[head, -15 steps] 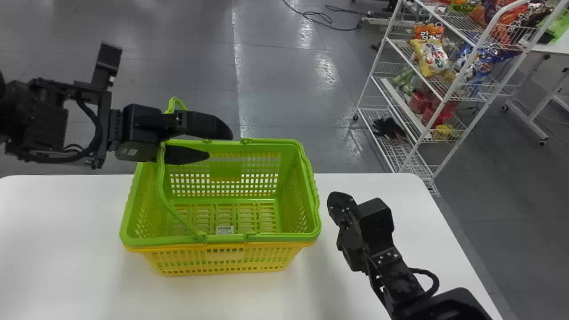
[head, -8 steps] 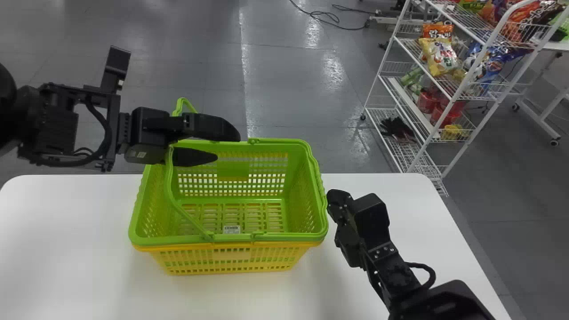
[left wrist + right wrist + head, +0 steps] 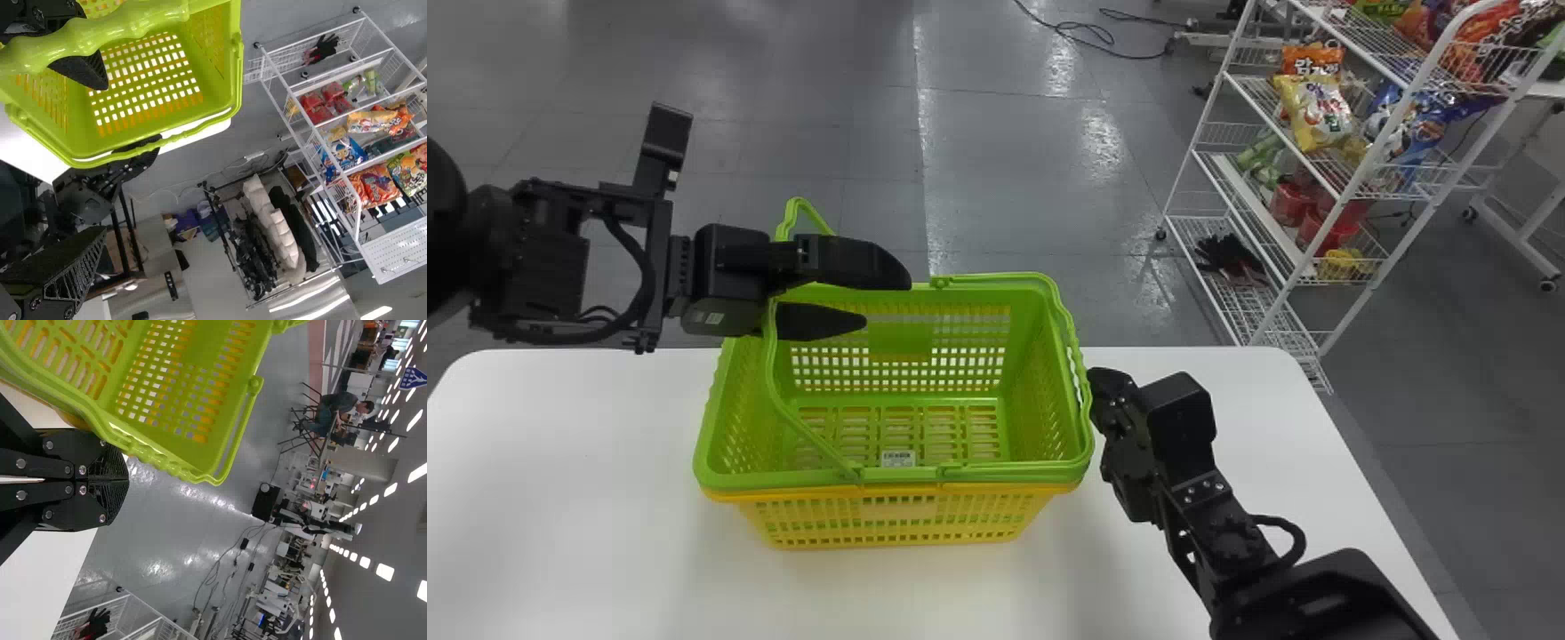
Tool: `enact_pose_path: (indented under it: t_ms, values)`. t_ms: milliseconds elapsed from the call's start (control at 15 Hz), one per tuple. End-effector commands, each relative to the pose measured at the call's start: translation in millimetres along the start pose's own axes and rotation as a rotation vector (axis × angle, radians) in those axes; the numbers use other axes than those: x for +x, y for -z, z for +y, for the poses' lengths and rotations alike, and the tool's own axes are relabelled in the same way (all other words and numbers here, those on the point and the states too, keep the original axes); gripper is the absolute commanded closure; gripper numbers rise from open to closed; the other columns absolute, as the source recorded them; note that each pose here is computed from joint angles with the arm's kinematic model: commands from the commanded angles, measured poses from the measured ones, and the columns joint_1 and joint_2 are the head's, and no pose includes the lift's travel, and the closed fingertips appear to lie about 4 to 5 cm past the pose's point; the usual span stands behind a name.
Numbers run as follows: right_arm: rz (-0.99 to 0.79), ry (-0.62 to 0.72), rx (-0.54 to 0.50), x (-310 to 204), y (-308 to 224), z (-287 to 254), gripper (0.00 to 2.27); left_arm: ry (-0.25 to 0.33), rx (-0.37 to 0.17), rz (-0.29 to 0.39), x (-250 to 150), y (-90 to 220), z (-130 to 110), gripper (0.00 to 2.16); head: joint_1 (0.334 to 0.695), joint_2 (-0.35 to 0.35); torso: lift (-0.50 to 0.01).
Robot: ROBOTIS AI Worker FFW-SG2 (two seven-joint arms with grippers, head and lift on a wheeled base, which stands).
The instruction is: Grasp handle with right gripper to insert into left gripper then lift and swing left to center
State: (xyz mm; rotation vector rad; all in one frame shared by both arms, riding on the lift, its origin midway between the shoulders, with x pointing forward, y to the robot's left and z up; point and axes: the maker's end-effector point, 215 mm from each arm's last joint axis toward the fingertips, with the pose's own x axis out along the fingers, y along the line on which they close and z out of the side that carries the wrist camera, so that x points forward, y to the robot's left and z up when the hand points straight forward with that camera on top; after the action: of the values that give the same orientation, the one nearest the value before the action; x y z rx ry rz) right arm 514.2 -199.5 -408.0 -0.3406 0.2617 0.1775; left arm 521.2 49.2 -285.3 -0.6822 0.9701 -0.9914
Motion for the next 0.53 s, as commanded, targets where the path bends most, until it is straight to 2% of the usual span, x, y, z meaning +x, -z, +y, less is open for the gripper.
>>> enact_pose_path:
  t_ms: [0,467]
  values:
    - [-0.017,-0.013,0.032,-1,-12,4,2.16,0.004,0.000,0.001,0,0,-1,0.04,0.695,-0.160,-0.093]
    - [-0.058,-0.049,0.043,-10,-57,28,2.16,0.006,0.012,0.007,3,-3,-7,0.04,0.695,-0.135,-0.093]
